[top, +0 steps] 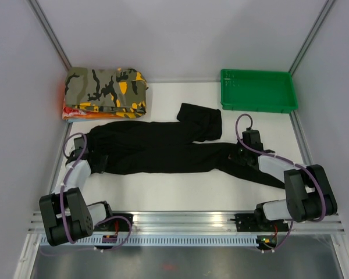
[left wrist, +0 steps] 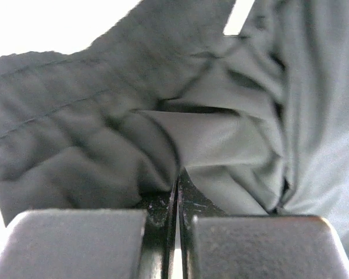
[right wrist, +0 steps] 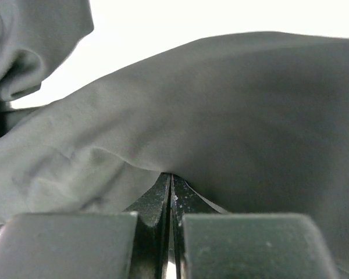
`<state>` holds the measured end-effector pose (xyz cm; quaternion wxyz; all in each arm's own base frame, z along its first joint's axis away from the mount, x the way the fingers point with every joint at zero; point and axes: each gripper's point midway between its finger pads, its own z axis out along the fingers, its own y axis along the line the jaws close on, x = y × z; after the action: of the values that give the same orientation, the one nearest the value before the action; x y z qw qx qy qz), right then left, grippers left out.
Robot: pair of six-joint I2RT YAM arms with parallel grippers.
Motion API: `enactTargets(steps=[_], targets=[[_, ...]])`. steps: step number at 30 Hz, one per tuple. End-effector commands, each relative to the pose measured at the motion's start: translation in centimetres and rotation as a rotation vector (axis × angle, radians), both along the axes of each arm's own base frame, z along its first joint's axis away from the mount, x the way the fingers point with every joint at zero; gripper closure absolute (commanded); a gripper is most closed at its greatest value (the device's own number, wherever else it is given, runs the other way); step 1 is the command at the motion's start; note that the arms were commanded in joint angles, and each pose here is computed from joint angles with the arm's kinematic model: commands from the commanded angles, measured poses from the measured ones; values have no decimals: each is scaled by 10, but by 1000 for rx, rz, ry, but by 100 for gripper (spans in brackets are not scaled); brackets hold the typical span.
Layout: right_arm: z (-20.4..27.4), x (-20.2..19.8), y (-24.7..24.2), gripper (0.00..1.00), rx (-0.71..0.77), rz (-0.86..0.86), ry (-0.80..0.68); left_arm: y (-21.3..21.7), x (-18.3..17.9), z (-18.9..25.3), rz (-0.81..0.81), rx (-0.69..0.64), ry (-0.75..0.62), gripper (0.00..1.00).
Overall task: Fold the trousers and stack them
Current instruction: Flatten the trousers out
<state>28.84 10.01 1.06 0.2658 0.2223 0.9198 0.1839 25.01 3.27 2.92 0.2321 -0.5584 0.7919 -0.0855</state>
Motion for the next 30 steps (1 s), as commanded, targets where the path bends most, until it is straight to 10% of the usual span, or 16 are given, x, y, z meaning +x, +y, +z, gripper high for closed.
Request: enactTargets(steps=[1, 19, 24, 28, 30], targets=[[-36, -61, -23, 100, -84, -73, 205, 6, -34, -11, 173, -5, 140, 98], [-6, -113, -24, 100, -42, -51, 232, 51, -47, 53, 276, 208, 101, 98], [87, -48, -11, 73, -49, 72, -28, 54, 7, 144, 86, 286, -176, 97], [145, 19, -9, 32, -126, 129, -156, 45, 48, 231, -98, 383, -478, 33], [176, 58, -7, 27, -151, 118, -243, 40, 71, 247, -166, 395, -568, 12]])
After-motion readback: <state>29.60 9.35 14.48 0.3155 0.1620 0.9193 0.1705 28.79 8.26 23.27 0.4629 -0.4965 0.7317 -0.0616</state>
